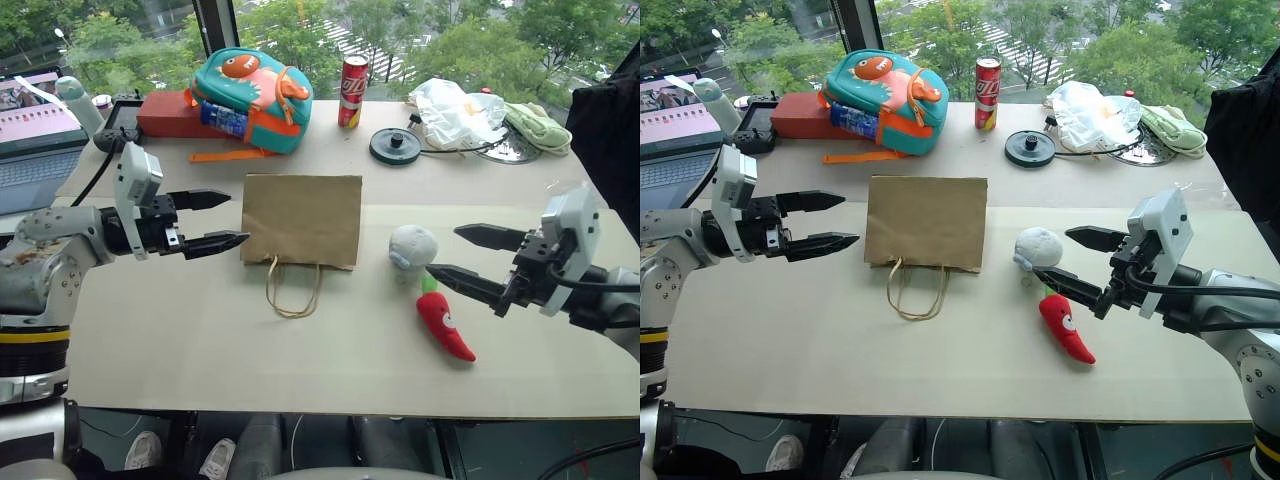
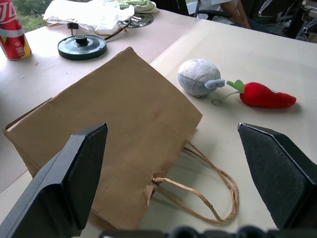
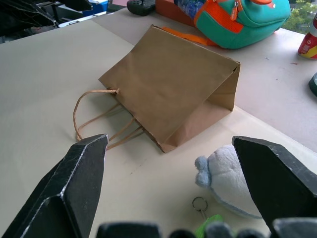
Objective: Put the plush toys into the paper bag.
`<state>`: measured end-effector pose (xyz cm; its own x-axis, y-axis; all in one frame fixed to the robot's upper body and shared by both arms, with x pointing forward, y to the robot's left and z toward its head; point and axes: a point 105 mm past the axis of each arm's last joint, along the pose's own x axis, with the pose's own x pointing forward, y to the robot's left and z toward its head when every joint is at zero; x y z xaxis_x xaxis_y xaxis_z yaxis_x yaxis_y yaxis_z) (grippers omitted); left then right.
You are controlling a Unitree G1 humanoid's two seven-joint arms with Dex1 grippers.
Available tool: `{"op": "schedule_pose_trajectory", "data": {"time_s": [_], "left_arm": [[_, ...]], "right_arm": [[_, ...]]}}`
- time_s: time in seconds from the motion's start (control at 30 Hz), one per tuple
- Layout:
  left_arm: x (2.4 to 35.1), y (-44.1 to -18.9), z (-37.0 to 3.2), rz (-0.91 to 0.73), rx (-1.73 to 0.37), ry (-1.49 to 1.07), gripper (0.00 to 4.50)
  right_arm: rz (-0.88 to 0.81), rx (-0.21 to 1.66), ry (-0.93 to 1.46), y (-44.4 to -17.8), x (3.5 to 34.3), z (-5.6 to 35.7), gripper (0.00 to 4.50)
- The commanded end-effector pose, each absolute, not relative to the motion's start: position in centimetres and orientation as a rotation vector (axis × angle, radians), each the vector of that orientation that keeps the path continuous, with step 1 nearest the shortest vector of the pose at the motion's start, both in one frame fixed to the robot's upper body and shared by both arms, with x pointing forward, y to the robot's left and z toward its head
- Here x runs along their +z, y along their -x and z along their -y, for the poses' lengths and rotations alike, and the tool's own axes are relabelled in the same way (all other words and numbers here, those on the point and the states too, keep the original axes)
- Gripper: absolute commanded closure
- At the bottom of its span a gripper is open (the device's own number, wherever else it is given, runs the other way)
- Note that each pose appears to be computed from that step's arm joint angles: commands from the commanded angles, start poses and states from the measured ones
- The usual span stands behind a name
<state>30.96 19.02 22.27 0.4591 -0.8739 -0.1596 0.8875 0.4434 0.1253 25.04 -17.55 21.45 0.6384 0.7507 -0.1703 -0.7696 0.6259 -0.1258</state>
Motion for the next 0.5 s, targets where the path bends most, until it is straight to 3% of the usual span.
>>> {"op": "schedule_pose_trajectory", "data": {"time_s": [0.03, 0.2, 0.33, 0.5], "left_arm": [[22.9, -30.6, -18.7, -0.049, -1.12, -0.238, 0.0], [20.4, -31.6, -19.0, -0.083, -1.128, -0.392, 0.0], [19.1, -33.8, -18.7, 0.006, -1.111, -0.615, 0.0], [17.4, -34.8, -17.5, 0.147, -1.182, -0.926, 0.0]], "right_arm": [[-0.052, 0.867, 0.233, -24.8, 22.9, 17.5, 0.04], [-0.064, 0.864, 0.227, -24.6, 22.6, 17.4, 0.04], [-0.068, 0.881, 0.22, -24.2, 22.6, 16.9, 0.04], [-0.081, 0.907, 0.205, -23.4, 22.4, 16.1, 0.04]]}}
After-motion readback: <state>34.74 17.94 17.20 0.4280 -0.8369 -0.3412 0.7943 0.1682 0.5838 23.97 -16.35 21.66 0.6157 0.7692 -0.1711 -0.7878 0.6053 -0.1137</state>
